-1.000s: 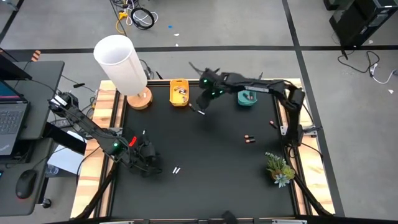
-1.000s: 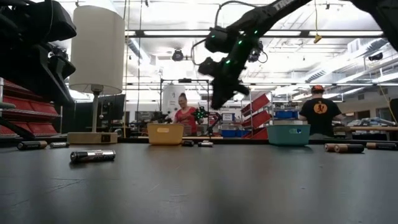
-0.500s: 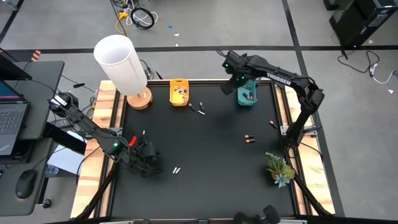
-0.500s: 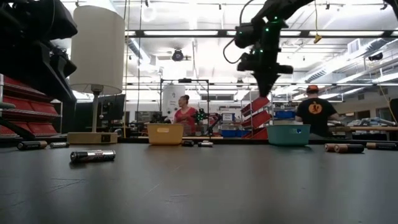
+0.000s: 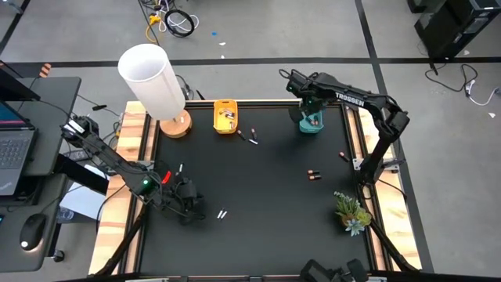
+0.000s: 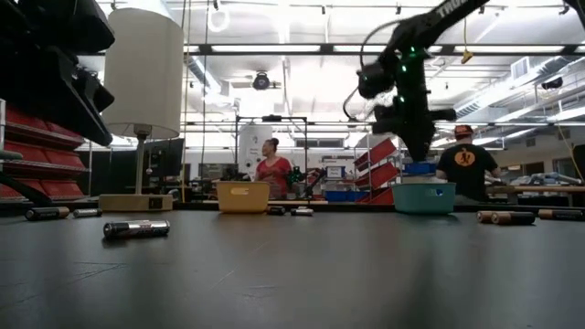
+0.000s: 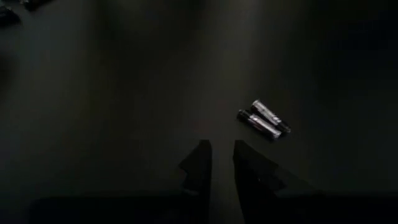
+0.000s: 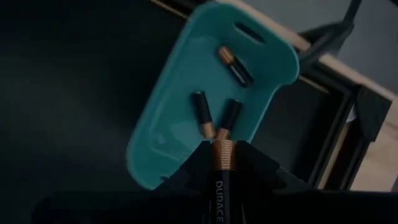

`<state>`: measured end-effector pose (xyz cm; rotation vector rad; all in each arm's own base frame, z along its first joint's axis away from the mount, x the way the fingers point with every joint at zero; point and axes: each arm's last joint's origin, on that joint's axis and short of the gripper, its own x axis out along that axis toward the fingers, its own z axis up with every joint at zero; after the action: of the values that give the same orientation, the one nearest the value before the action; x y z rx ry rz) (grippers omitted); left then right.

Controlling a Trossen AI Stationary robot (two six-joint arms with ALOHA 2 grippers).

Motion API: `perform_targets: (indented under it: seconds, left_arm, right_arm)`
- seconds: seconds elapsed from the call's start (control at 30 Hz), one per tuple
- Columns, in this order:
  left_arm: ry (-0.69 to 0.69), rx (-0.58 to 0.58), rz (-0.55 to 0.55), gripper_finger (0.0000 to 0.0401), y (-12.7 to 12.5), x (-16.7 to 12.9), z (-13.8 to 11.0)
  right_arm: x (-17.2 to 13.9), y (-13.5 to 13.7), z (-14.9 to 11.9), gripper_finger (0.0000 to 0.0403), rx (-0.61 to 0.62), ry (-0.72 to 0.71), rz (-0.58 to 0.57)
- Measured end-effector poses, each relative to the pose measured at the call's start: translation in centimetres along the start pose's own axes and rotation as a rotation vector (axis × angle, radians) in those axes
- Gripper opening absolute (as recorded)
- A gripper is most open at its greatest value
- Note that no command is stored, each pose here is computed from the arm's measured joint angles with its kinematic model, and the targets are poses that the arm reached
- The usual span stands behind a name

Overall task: Sort batteries
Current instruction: Put the black battery into the blue bin

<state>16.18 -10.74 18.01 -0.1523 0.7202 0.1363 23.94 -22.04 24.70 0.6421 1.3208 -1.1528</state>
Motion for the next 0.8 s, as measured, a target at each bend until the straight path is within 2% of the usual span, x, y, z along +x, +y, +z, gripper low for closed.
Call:
perform_targets:
  seconds: [0.33,0.8]
  left_arm:
    - [0.013,0.001,-0.014,0.0072,0.0,0.0,0.0]
    - [0.018,0.004,-0.012,0.0072,0.0,0.0,-0.1]
  right_arm:
    - [4.5,-0.1,-1.0,0.0066,0.018,0.008,0.044]
    - [4.9,0.0,-0.9,0.0122,-0.008,-0.023,0.056]
